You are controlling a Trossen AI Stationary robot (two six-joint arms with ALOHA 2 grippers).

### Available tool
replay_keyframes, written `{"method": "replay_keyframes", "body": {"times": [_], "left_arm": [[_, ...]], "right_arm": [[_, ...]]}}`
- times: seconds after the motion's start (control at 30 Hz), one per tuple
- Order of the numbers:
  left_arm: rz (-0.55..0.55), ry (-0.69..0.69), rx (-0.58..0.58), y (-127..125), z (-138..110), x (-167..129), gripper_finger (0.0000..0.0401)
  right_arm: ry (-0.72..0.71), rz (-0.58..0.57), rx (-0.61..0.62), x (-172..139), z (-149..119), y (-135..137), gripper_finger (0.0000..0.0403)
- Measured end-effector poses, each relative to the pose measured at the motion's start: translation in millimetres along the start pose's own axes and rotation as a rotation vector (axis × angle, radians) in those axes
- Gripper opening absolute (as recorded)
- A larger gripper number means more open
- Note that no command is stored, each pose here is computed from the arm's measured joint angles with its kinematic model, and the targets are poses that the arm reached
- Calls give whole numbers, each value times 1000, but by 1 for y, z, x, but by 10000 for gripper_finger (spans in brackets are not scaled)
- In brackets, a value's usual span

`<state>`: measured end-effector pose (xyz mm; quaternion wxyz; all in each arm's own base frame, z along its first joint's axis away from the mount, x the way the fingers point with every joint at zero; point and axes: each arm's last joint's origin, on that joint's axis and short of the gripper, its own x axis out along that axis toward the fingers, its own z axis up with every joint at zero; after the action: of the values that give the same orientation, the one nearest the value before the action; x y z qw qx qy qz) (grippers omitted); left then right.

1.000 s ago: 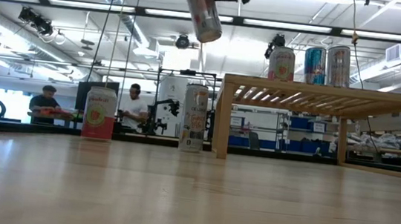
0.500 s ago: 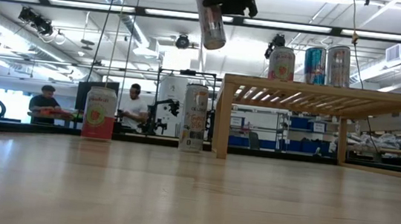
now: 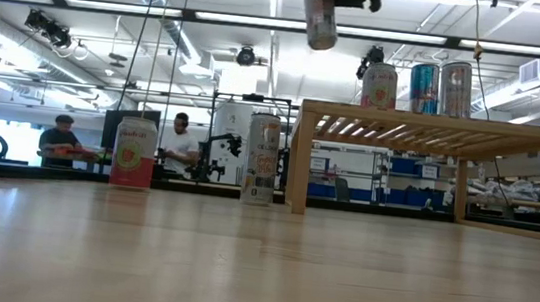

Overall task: Place canned beverage on shelf
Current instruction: Put the top white-pink soda can on the shelf

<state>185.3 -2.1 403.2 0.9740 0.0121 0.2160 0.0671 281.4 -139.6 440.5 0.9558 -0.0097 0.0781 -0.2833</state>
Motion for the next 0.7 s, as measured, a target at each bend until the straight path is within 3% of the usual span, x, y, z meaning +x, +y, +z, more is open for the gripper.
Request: {"method": "replay_keyframes", "body": {"times": [0.2, 0.37, 0.7], "left_arm": [[0, -1, -1, 0, 0, 0, 286], [3, -11, -3, 0, 1, 0, 286], [3, -28, 1, 0, 3, 0, 286]], "right_arm": [[20, 12, 6, -19, -20, -1, 248], [-46, 11, 42, -31, -42, -1, 248], [-81, 25, 88, -16, -104, 4, 248]]}}
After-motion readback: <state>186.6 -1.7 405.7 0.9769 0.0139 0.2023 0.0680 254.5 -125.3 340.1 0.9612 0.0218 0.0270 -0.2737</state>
